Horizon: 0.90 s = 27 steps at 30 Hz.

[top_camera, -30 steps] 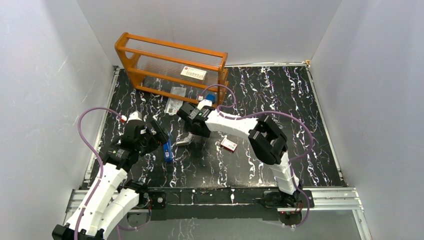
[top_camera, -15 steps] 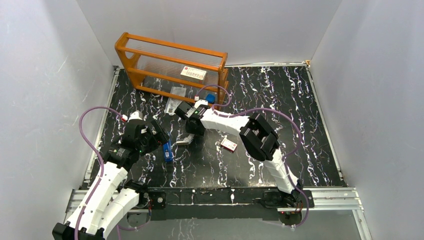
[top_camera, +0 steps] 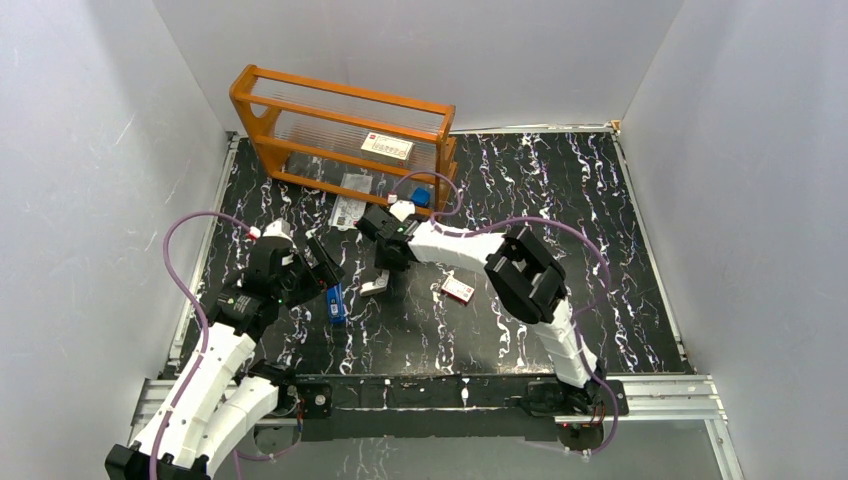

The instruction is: Load the staples into the stapler

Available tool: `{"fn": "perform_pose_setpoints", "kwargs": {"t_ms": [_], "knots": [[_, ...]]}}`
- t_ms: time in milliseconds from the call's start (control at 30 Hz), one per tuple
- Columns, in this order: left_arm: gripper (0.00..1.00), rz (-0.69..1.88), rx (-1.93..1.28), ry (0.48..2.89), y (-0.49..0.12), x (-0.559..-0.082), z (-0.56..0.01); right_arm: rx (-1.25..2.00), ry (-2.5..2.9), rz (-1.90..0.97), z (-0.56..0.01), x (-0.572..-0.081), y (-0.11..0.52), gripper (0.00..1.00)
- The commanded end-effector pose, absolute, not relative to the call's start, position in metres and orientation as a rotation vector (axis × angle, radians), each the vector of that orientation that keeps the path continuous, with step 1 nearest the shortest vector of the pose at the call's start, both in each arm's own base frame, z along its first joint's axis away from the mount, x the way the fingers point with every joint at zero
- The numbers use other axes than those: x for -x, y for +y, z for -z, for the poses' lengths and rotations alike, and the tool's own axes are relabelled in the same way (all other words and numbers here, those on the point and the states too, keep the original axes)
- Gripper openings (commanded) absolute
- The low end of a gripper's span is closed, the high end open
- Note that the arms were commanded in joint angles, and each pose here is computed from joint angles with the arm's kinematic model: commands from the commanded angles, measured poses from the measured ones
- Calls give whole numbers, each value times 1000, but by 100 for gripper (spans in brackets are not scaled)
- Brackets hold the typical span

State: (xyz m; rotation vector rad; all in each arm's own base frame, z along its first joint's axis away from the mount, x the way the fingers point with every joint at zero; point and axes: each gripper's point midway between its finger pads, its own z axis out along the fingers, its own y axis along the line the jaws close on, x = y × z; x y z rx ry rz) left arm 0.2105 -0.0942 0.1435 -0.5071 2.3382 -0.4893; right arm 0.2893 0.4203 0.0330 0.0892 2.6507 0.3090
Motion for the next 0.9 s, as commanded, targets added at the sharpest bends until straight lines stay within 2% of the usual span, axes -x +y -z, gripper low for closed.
{"fn": "perform_pose_setpoints", "kwargs": {"t_ms": [0,367,533,700,867], "knots": [[84,628,436,2342,-114,-209,-150,51,2449,-501,-75,-306,425,30],[84,945,266,2460,-162,-198,-136,362,2076,-893,-125,-294,412,29],[85,1107,191,2463,-184,-199,-133,429,1941,-1186,-158,-273,414,29],[86,1181,208,2433,-201,-209,-138,459,1879,-1326,-175,-253,412,29],[86,1084,190,2481,-216,-216,-122,428,1870,-1400,-176,-245,412,29]]}}
